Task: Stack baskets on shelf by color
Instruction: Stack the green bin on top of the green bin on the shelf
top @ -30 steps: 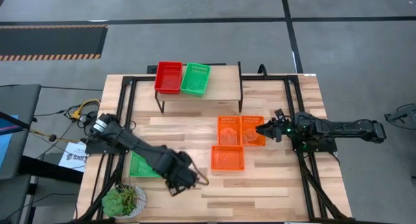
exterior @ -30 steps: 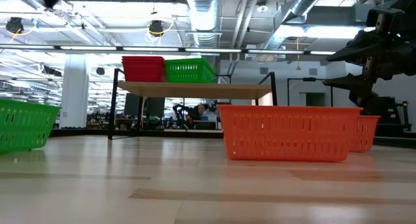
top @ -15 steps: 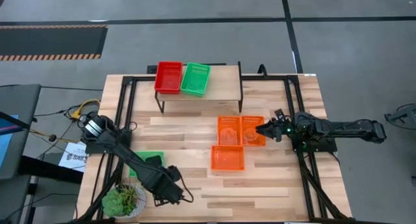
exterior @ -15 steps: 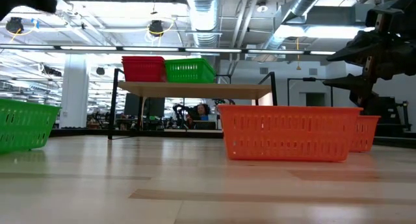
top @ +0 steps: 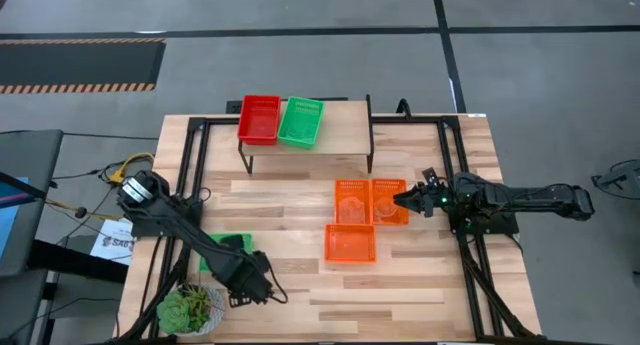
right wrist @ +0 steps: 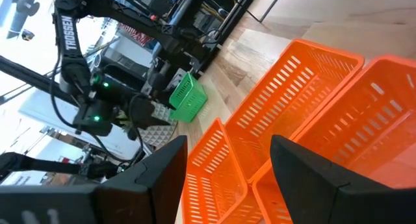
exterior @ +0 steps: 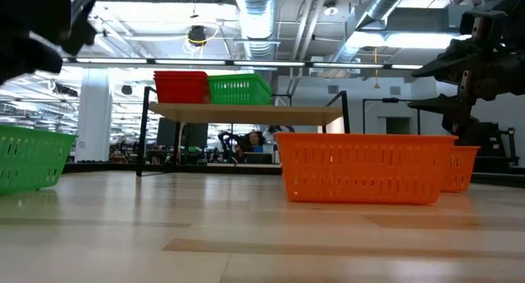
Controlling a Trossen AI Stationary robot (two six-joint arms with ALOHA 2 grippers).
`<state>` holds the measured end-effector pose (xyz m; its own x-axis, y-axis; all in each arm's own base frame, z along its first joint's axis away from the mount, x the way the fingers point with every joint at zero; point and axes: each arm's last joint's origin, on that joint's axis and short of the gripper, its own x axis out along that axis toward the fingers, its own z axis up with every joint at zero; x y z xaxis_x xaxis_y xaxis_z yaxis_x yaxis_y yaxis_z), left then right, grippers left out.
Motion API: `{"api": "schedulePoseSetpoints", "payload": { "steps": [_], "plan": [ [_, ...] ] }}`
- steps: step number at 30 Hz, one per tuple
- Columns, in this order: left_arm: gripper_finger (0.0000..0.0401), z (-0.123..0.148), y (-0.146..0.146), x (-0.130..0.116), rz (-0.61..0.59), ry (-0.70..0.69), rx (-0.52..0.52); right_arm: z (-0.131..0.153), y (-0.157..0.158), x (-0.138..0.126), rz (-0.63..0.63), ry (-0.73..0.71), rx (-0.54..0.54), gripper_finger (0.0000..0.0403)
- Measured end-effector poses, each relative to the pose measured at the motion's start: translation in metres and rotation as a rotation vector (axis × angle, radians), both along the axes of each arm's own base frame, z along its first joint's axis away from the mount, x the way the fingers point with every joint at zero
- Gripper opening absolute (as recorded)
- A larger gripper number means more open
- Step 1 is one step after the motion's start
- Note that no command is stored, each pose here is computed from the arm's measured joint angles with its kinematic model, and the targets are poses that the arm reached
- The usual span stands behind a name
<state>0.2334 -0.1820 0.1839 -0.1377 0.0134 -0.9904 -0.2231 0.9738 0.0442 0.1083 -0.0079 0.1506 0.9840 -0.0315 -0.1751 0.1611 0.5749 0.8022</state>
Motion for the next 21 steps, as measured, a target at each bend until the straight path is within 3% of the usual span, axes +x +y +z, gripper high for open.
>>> {"api": "schedulePoseSetpoints", "payload": {
  "steps": [6, 8, 12, 13, 17, 21],
  "plan": [
    [0.0178, -0.016, 0.001, 0.001, -0.005, -0.022, -0.072, 0.000, 0.000, 0.000, -0.005, -0.002, 0.025, 0.0244],
    [0.0140, -0.017, 0.004, 0.002, 0.010, 0.002, -0.094, 0.000, 0.000, 0.000, -0.005, -0.002, 0.025, 0.0244],
    [0.0027, -0.016, 0.009, 0.007, 0.043, 0.007, -0.120, 0.000, 0.000, 0.000, -0.006, -0.002, 0.025, 0.0244],
    [0.0016, -0.016, 0.011, 0.009, 0.064, 0.008, -0.123, 0.000, 0.000, 0.000, -0.006, -0.002, 0.025, 0.0244],
    [0.0004, -0.011, 0.021, 0.021, 0.195, 0.000, -0.132, 0.000, 0.000, 0.000, -0.006, -0.002, 0.026, 0.0244],
    [0.0001, 0.013, 0.032, 0.046, 0.299, -0.081, -0.166, 0.000, 0.000, 0.000, -0.006, -0.002, 0.021, 0.0244]
  ]
}}
